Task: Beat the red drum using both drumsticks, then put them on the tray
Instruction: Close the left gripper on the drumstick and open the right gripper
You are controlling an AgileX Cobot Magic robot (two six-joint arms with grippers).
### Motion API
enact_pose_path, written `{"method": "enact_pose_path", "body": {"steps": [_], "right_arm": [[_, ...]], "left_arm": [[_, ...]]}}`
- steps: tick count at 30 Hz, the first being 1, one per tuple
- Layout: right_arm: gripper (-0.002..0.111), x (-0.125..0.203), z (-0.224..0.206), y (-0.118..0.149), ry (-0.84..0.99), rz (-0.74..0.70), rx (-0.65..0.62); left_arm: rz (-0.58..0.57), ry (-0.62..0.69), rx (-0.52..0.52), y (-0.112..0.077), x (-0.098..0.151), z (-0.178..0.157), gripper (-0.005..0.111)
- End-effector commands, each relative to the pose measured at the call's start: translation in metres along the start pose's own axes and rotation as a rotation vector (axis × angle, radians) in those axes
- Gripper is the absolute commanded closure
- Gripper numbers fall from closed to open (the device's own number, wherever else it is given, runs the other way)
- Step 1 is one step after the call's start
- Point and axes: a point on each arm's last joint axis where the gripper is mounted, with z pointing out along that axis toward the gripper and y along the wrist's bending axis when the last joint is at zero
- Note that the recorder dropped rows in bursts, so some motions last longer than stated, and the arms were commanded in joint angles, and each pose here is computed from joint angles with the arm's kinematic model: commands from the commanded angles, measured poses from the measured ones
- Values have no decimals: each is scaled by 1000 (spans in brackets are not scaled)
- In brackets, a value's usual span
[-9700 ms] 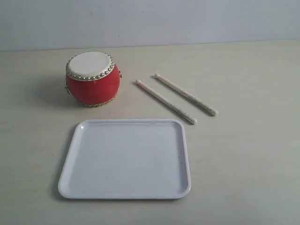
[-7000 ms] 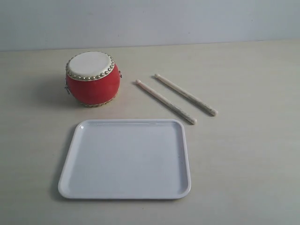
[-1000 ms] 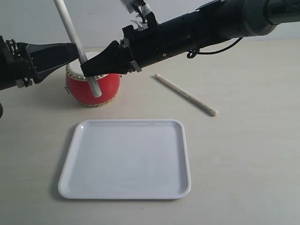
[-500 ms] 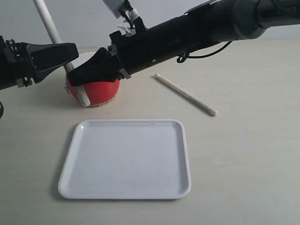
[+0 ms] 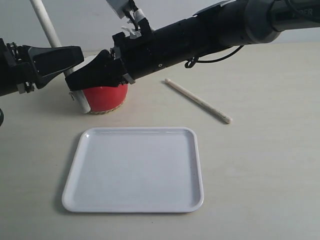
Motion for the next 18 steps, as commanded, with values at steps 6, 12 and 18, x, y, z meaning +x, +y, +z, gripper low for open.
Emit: {"method": "enact_pose_path", "body": {"steps": [6, 12, 18], "right_arm": [[108, -3, 0, 2, -26, -5, -8], [108, -3, 0, 2, -26, -5, -8], [108, -3, 0, 2, -26, -5, -8]], "left_arm": [[-7, 0, 7, -1, -1, 2, 48], [-12, -9, 3, 0, -2, 2, 72], [-10, -9, 3, 0, -2, 2, 107]]}}
